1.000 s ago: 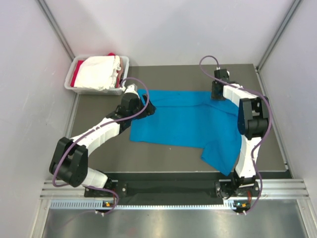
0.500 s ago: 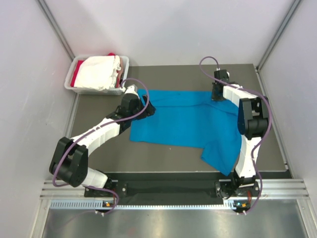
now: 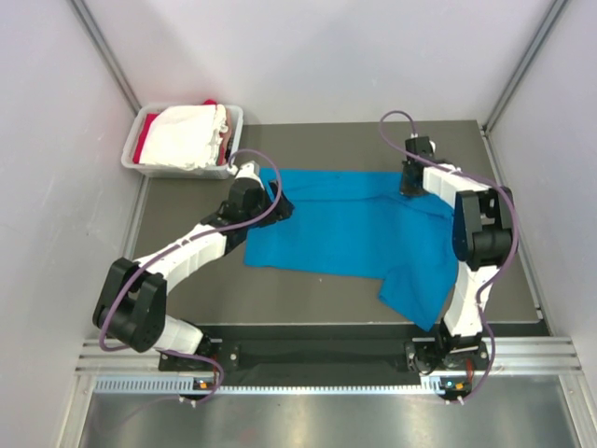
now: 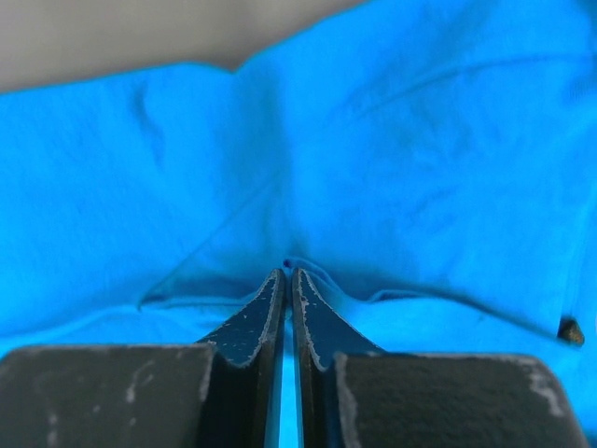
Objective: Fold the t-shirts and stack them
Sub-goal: Fold the tshirt
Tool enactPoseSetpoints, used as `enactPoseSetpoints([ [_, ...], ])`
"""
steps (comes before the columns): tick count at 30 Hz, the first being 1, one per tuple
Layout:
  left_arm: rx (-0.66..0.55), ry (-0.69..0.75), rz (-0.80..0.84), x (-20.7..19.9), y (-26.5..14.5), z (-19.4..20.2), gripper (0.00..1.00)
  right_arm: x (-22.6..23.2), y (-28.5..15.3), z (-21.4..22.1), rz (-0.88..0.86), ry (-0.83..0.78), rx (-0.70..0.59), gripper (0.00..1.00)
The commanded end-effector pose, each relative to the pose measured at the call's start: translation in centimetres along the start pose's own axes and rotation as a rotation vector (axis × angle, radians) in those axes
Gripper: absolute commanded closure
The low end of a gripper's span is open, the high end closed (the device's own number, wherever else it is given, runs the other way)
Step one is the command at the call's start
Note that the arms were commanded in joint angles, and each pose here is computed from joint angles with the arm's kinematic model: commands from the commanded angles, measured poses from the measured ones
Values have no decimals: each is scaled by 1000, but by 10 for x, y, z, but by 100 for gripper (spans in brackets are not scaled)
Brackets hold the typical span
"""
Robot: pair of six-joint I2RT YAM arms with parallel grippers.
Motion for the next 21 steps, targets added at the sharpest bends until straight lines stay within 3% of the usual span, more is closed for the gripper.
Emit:
enactPoseSetpoints([
  [1, -49, -10, 78, -12, -6, -6, 22, 11, -25, -2, -19, 19, -38, 96],
  [16, -16, -14, 136, -10, -17, 8, 22, 36, -50, 33, -34, 19, -11, 92],
  [21, 6, -20, 157, -9, -15, 14, 22, 32, -59, 57, -26, 21, 23, 85],
])
Point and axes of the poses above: each gripper's point midway between its finger pads, its own y axis out along the fingers, its own x axis along the line the jaws close on, z = x × y, the point moved 7 cm from there along -y, back along the fingers, and after that the axes turned 1 degree about y, right-handed, at the moved point
